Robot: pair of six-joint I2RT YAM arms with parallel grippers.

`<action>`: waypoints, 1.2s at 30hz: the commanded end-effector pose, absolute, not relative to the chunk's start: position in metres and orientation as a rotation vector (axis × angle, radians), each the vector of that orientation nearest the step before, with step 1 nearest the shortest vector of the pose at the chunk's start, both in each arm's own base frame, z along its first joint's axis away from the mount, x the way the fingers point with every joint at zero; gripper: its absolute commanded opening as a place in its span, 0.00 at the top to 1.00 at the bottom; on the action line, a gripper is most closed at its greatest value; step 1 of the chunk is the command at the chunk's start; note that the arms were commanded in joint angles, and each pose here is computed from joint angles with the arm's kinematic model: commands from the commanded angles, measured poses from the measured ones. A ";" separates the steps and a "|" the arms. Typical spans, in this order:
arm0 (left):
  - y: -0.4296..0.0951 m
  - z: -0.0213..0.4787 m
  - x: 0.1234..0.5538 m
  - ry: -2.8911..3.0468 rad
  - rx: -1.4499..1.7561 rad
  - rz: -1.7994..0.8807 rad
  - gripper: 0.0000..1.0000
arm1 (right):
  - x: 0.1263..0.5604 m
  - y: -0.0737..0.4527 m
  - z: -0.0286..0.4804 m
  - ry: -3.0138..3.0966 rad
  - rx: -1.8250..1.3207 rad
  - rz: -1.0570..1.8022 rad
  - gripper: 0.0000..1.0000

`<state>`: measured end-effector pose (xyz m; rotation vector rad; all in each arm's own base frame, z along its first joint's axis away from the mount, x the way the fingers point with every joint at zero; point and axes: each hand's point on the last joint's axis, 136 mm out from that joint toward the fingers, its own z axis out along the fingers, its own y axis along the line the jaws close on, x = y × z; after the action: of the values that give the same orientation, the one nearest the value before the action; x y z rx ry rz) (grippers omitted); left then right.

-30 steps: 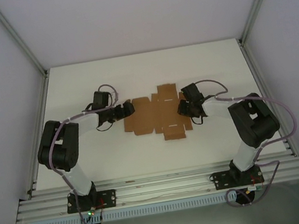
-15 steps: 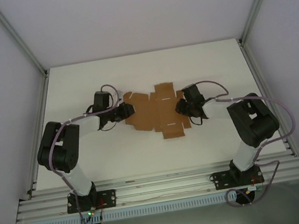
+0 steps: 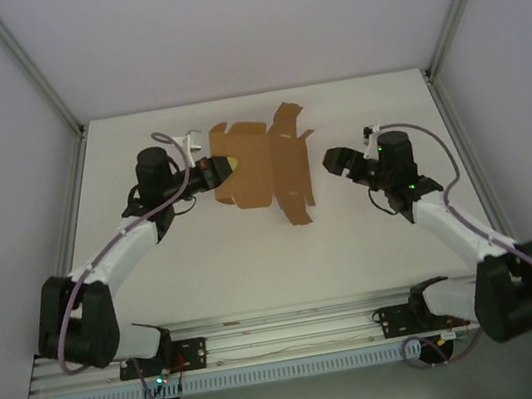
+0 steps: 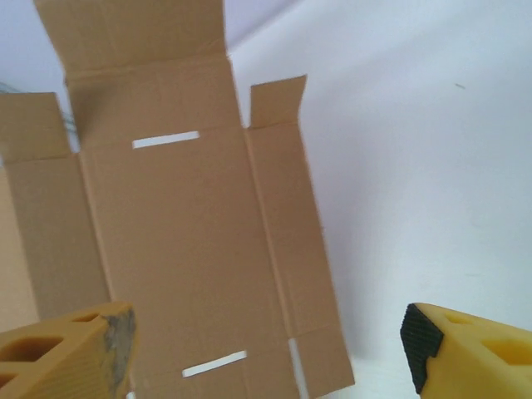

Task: Assemble paper box

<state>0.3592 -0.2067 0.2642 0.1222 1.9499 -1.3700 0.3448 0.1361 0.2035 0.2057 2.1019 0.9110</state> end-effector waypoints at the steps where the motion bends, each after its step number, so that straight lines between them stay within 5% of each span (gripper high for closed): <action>1: -0.212 0.323 0.334 1.804 0.245 -1.466 1.00 | 0.319 0.149 0.222 2.083 0.080 1.052 0.12; 7: -0.207 0.368 0.294 1.653 0.339 -1.505 1.00 | 0.306 0.152 0.261 1.971 0.020 1.198 0.09; 16: -0.195 0.386 0.266 1.576 0.355 -1.421 1.00 | 0.297 0.171 0.300 1.821 -0.140 1.392 0.21; 20: -0.193 0.384 0.267 1.586 0.333 -1.409 1.00 | 0.294 0.173 0.311 1.789 -0.166 1.407 0.42; 26: -0.189 0.377 0.274 1.622 0.288 -1.361 1.00 | 0.298 0.169 0.307 1.828 -0.134 1.354 0.96; 30: -0.180 0.357 0.286 1.686 0.197 -1.272 0.99 | 0.301 0.166 0.297 1.856 -0.128 1.309 1.00; 31: -0.175 0.346 0.290 1.724 0.150 -1.234 0.74 | 0.303 0.164 0.291 1.882 -0.113 1.280 1.00; 32: -0.166 0.330 0.298 1.783 0.083 -1.149 0.19 | 0.305 0.162 0.281 1.919 -0.104 1.245 1.00; 33: -0.153 0.313 0.306 1.841 0.000 -1.056 0.00 | 0.305 0.161 0.272 1.960 -0.104 1.216 1.00; 36: -0.106 0.259 0.319 1.991 -0.271 -0.745 0.00 | 0.301 0.167 0.235 2.117 -0.159 1.158 1.00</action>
<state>0.3064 -0.1566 0.3228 -0.0106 1.8084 -1.1062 0.3043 0.1641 0.2625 -0.0940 1.9871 1.2504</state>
